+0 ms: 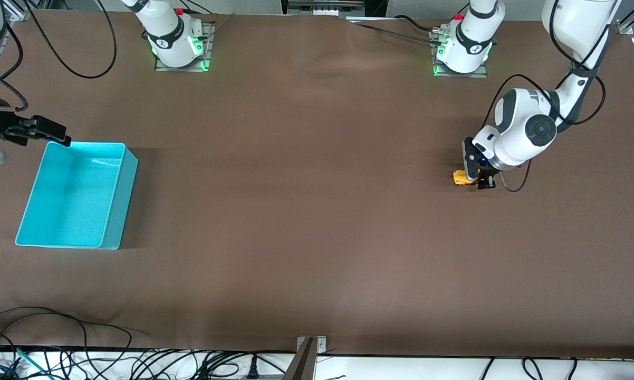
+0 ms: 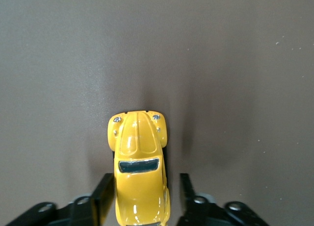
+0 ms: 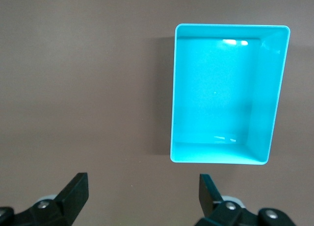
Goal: Wind up and store yellow beetle car
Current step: 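Lower the left gripper and grasp the yellow car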
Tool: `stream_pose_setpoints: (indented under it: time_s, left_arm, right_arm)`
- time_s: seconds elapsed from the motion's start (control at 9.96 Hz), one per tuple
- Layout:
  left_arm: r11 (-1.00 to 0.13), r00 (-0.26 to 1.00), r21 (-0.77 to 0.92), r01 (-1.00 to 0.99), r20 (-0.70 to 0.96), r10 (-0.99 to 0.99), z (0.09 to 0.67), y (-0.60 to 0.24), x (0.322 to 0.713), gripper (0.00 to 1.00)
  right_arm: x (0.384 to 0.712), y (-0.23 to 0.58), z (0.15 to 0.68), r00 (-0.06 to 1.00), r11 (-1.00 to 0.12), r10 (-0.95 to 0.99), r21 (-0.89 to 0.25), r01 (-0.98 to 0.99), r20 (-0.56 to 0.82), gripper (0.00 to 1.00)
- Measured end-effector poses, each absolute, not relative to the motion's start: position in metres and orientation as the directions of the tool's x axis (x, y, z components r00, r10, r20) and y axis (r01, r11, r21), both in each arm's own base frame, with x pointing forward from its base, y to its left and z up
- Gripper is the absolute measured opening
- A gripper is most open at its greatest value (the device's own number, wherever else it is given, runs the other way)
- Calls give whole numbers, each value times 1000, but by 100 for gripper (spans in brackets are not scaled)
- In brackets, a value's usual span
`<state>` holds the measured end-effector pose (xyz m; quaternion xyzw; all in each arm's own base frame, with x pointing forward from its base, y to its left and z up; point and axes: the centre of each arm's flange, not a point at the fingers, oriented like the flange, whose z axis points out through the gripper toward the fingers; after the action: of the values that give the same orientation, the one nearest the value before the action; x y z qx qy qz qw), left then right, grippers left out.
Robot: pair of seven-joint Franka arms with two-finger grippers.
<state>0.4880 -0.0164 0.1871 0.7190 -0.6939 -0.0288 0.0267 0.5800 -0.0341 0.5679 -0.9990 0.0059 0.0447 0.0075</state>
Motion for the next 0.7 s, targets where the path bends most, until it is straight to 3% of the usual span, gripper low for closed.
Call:
stream_pose_setpoints:
  time_s: [0.1,0.7]
  left_arm:
    - [-30,30,75,-997,-4,-1000,187,-16,488,45]
    - [-47,47,78,-996,-9,-999,187,-5,488,45]
  right_arm:
    - [580,-34,568,996,-1000,-11,-15,-13,-89,100]
    - [580,-37,568,996,-1000,-17,-14,-18,-89,100]
